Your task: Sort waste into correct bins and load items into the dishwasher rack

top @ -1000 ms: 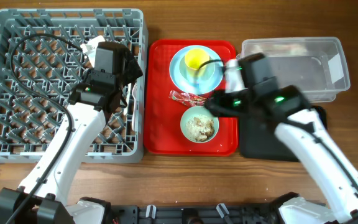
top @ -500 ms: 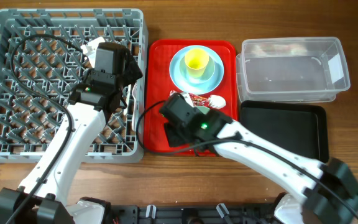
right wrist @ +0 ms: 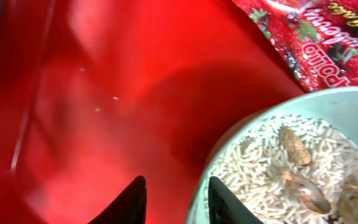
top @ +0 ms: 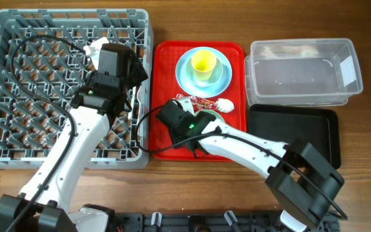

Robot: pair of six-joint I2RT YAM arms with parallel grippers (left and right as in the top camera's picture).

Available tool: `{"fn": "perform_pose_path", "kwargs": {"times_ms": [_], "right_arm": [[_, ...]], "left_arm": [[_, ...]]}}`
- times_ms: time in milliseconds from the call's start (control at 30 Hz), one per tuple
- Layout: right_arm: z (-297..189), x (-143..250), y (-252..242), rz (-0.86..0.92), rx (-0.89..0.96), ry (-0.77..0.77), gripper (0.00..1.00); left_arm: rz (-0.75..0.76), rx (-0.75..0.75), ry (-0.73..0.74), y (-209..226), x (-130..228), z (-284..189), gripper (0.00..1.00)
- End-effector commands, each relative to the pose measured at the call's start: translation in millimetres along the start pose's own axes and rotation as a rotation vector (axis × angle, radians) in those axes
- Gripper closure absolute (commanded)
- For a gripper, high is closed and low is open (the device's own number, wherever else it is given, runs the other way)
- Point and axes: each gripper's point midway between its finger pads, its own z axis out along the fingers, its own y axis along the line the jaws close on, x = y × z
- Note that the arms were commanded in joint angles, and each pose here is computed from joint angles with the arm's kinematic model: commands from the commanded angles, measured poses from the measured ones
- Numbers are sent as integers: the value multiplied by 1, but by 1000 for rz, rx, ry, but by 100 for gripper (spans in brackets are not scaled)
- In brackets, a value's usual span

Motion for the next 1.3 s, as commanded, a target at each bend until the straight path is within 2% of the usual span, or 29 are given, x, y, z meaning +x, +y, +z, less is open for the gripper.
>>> {"fn": "perform_pose_path", "kwargs": {"times_ms": [0,100,133,167,300,433,567,733,900,1033,1267], "right_arm": [[5,0,-6,-1,37,0,67],[5,7,-9,-6,48,29,76],[4,9,-10,-8,52,37,90],[4,10,-11,-8,54,39,96],[-24,-8,-8,8,25,-12,96],[-91,-42,-29,71,16,-121,96],[-161,-56,-85,184,67,-227,96],[-208,-33,-170,406,144,-258,96],[-222,-10,-213,567,123,-245,96],[-211,1,-226,599,89,-223,96],[-163,7,-222,596,-161,-174,96]], "left_arm": [[-17,2,0,1,0,1,0],[-17,2,0,1,0,1,0],[-17,2,0,1,0,1,0],[-18,2,0,1,0,1,0],[-18,2,0,1,0,1,0],[-17,2,0,1,0,1,0],[-17,2,1,1,0,1,0],[-17,2,1,1,0,1,0],[-18,2,1,1,0,1,0],[-18,2,1,1,0,1,0],[-18,2,1,1,0,1,0]]}}
